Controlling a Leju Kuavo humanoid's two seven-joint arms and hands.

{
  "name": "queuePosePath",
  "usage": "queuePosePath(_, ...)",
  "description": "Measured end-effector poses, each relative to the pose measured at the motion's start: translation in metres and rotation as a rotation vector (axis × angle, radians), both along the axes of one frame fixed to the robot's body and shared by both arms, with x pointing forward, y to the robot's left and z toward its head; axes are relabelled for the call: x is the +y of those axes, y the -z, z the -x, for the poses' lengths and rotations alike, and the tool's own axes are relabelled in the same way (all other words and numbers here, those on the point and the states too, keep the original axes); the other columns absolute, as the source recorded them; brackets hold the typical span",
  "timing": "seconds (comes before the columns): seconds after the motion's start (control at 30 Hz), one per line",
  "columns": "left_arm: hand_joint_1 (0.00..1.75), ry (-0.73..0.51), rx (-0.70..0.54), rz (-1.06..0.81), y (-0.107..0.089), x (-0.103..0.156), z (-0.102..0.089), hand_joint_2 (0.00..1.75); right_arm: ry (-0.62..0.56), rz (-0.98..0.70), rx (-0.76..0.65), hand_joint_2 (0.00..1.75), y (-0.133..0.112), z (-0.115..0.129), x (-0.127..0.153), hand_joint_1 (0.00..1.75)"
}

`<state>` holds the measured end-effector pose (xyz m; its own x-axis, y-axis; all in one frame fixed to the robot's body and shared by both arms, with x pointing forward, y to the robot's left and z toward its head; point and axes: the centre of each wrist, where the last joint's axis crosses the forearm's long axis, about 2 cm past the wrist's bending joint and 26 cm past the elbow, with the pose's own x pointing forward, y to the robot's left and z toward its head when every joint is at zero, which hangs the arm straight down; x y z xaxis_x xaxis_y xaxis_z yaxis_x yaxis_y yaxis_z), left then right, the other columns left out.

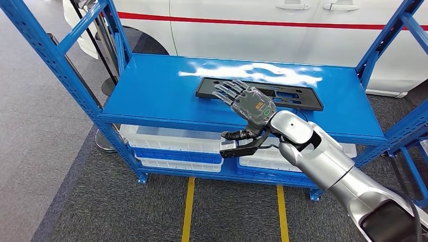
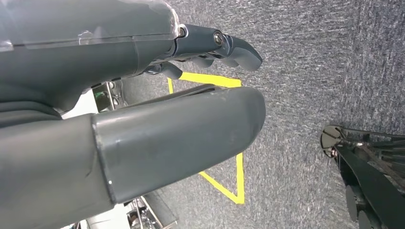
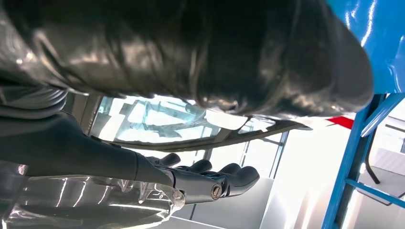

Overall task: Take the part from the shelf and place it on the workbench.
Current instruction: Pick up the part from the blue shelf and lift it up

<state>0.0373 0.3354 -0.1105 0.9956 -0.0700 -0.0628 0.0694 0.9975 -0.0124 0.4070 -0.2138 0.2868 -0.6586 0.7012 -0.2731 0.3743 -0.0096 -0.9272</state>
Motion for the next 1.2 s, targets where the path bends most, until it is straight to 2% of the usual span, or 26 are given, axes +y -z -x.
queuePosePath(1.2, 0.00, -0.007, -0.014, 0.014, -0.0001, -0.0006, -0.0012, 0.00, -0.012, 0.012, 0.030, 0.00, 0.0011, 0.0011, 0.0037, 0.00)
